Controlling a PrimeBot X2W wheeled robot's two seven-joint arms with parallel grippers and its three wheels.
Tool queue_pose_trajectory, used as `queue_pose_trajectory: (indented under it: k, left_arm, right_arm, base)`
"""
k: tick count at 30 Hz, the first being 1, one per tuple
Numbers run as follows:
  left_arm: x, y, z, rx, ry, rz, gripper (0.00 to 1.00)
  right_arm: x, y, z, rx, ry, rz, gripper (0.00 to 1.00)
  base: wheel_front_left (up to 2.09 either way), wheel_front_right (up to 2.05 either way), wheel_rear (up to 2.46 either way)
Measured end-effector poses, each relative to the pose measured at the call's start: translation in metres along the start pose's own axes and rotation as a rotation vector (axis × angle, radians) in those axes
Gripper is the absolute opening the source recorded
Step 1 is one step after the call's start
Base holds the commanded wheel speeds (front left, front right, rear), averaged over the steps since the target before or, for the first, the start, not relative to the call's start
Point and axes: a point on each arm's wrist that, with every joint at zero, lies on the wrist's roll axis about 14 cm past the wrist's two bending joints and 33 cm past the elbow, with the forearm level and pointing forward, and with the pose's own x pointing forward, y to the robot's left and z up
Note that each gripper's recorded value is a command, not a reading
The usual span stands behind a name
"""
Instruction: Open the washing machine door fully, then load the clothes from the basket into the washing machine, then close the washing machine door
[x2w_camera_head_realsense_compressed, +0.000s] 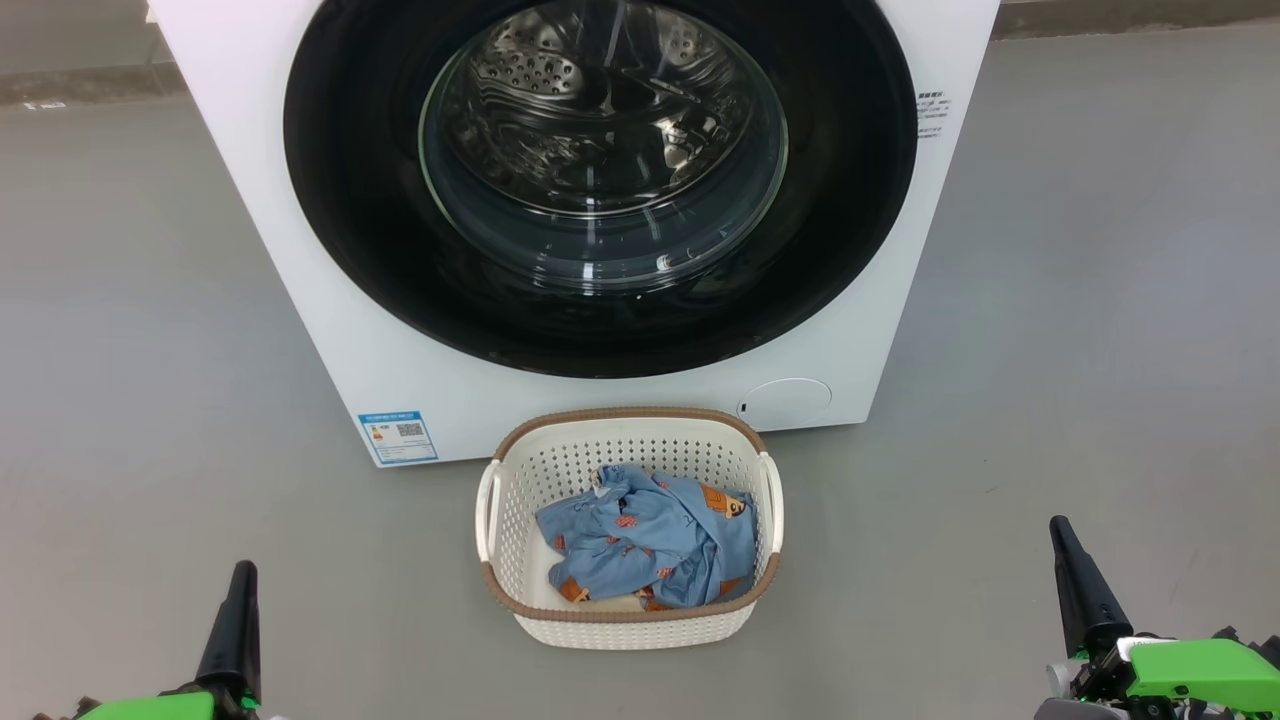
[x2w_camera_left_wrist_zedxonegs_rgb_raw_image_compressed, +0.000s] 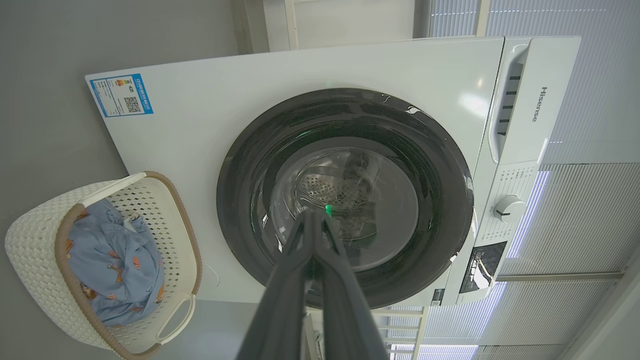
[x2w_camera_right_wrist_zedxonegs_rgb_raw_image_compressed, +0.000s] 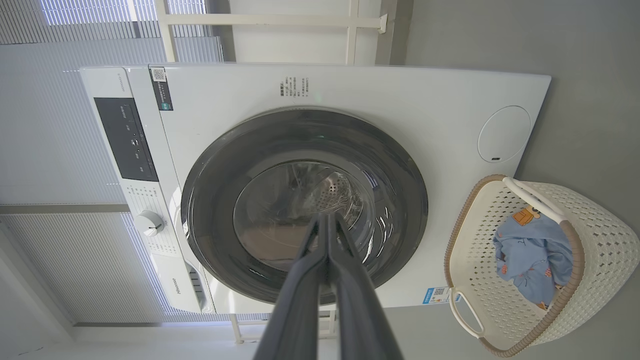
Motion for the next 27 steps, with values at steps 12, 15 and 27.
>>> queue_pose_trajectory:
  k: [12,15,27]
  left_arm:
    - [0.0,0.0,0.0,0.0,0.0,0.0,0.0]
    - [0.0,0.0,0.0,0.0,0.0,0.0,0.0]
    - [-0.008,0.019,-0.005,-0.017,0.003,0.055,1.0]
  right_arm:
    - [0.0,0.0,0.0,0.0,0.0,0.0,0.0]
    - [0.0,0.0,0.0,0.0,0.0,0.0,0.0]
    - [-0.009,-0.022,-0.001,0.012,-0.006,-0.065,1.0]
  base:
    - [0.0,0.0,0.0]
    - [0.0,0.0,0.0]
    - [0.0,0.0,0.0]
